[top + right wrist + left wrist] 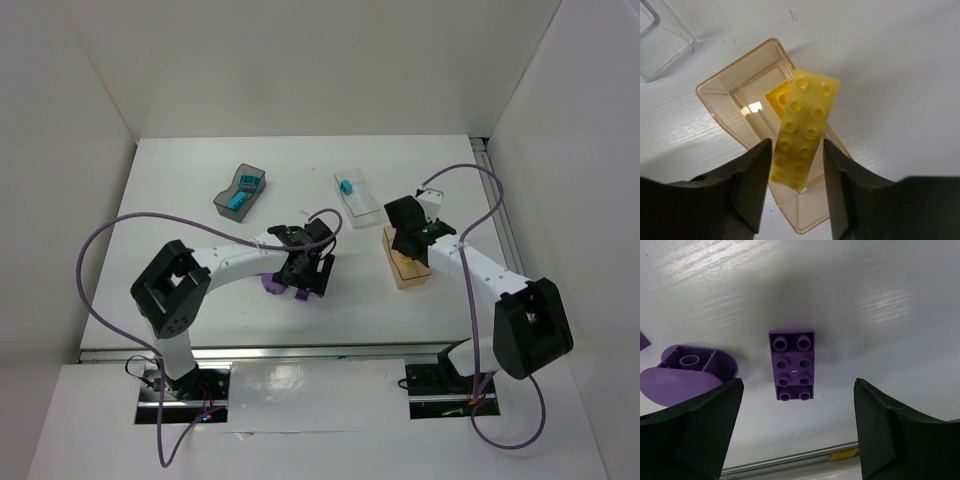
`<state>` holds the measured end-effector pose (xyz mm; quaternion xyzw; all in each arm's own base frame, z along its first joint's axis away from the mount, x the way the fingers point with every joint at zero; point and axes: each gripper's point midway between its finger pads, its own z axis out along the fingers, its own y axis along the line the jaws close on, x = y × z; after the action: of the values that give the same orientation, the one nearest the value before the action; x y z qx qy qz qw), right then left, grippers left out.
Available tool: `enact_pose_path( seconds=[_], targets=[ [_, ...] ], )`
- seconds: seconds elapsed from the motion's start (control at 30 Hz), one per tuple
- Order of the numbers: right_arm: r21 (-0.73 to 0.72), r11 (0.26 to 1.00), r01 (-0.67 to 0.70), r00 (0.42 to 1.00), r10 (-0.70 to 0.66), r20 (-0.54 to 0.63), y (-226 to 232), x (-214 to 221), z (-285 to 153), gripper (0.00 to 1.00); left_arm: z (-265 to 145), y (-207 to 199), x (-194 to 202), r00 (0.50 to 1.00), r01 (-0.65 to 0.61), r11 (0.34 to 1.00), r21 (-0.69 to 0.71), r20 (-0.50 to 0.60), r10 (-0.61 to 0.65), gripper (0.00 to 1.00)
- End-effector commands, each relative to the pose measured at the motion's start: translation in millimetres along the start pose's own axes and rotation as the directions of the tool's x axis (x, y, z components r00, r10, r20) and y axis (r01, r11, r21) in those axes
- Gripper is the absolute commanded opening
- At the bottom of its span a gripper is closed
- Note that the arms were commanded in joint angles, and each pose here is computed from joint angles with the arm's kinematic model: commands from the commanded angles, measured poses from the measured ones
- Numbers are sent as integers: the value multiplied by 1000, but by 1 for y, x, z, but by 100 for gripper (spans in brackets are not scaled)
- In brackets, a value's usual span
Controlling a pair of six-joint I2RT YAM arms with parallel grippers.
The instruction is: Sort the legos into containers by color
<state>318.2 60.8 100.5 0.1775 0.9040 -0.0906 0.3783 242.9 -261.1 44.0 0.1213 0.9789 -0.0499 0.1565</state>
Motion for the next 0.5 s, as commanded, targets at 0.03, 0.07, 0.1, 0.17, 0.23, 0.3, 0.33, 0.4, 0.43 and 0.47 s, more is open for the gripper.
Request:
enact_pose_path(
  seconds=[0.03, 0.07, 0.1, 0.17, 0.23, 0.3, 0.33, 0.4, 0.43, 0.47],
  targets=[
    [16, 1000, 4, 1000, -4, 18, -4, -4, 6, 62, 2, -8, -10, 1000, 12, 1000, -6, 22, -12, 94],
    [16, 1000, 4, 1000, -4, 18, -4, -4, 6, 70, 2, -8, -10, 1000, 12, 1000, -6, 22, -12, 92],
    [6, 1000, -7, 999, 7, 32, -3, -11, 2, 72, 6, -7, -8, 1000, 11, 1000, -13, 12, -10, 92],
    [-6, 1000, -12, 999, 12, 50, -3, -18, -5, 74, 10, -7, -6, 1000, 18, 1000, -20, 0, -18, 88],
    [-10, 1000, -16, 998, 17, 56, -5, -22, -10, 75, 18, -7, -4, 1000, 16, 1000, -27, -10, -16, 84],
    [-16, 1000, -22, 998, 23, 64, -5, -26, -15, 75, 21, -9, -3, 1000, 16, 1000, -20, -16, -16, 77],
    [-22, 999, -28, 997, 29, 71, -6, -30, -20, 75, 23, -12, -7, 1000, 18, 1000, -13, -6, -18, 75],
    [-43, 998, -40, 996, 43, 82, -5, -36, -28, 75, 30, -12, -6, 1000, 15, 1000, -23, -20, -16, 68],
    [-42, 998, -39, 996, 42, 81, -7, -36, -30, 75, 26, -14, -11, 1000, 16, 1000, -18, -14, -17, 56],
    [-57, 997, -53, 993, 59, 100, -6, -44, -36, 75, 28, -14, -10, 1000, 14, 1000, -26, -25, -15, 49]
  ],
)
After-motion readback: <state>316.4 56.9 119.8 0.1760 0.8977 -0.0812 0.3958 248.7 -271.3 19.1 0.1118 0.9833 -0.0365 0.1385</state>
